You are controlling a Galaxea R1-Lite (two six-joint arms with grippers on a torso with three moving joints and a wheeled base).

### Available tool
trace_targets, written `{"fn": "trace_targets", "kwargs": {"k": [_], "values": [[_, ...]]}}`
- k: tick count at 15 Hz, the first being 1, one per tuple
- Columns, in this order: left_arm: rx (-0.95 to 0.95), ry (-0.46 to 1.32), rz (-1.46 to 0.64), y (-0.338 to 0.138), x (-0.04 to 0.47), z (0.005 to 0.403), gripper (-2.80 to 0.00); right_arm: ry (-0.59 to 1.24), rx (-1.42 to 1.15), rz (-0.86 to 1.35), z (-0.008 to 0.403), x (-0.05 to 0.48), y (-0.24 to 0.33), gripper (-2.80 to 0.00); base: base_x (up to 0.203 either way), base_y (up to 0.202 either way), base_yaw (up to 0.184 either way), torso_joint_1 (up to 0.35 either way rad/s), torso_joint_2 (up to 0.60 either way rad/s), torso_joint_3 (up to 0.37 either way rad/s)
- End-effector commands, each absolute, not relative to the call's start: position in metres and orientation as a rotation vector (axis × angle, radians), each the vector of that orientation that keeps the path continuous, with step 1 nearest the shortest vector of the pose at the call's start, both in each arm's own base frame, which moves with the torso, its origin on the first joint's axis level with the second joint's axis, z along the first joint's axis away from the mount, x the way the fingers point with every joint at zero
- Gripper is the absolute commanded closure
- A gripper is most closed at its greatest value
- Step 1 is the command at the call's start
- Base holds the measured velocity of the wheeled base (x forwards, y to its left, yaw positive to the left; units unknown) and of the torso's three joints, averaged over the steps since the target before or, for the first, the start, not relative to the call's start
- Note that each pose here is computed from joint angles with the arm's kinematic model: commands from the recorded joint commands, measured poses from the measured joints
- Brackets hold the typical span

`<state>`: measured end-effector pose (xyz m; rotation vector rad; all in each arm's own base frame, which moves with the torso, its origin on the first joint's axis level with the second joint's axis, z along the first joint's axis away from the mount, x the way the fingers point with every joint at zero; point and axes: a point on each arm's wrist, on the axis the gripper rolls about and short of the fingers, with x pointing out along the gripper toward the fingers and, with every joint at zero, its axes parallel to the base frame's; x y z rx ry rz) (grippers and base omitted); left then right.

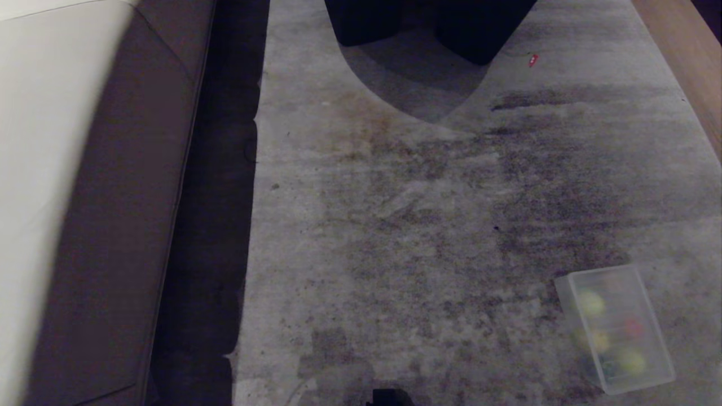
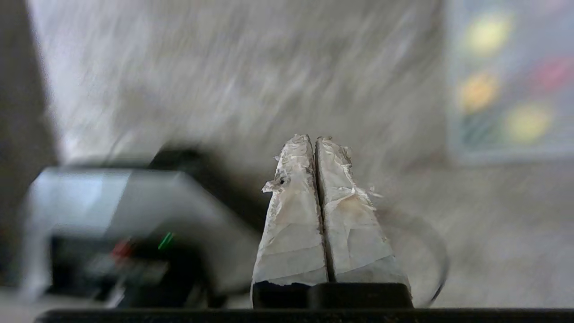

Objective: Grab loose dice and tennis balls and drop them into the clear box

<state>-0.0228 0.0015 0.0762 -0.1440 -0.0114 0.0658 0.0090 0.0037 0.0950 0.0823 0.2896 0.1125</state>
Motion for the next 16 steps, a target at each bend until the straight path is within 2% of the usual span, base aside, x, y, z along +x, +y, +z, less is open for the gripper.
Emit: {"fn": "trace_targets", "kwargs": {"k": [1, 3, 7, 16], "values": [[-0.146, -0.010, 0.067, 0.002, -0.023, 0.076, 0.00, 0.182, 0.053, -0.029, 0.087, 0.000, 0.001, 0.00, 0.000, 0.000, 0.000, 0.000, 0.00, 0.000], [-0.146, -0.010, 0.067, 0.002, -0.023, 0.076, 0.00, 0.195, 0.048, -0.040, 0.079, -0.005, 0.000, 0.00, 0.000, 0.000, 0.000, 0.000, 0.00, 0.000], [-0.146, -0.010, 0.067, 0.002, -0.023, 0.076, 0.00, -0.022, 0.043, -0.007, 0.075, -0.023, 0.000, 0.00, 0.000, 0.000, 0.000, 0.000, 0.00, 0.000], [-0.146, -0.008, 0.067, 0.002, -0.023, 0.076, 0.00, -0.011, 0.048, -0.003, 0.075, -0.022, 0.000, 0.00, 0.000, 0.000, 0.000, 0.000, 0.00, 0.000]]}}
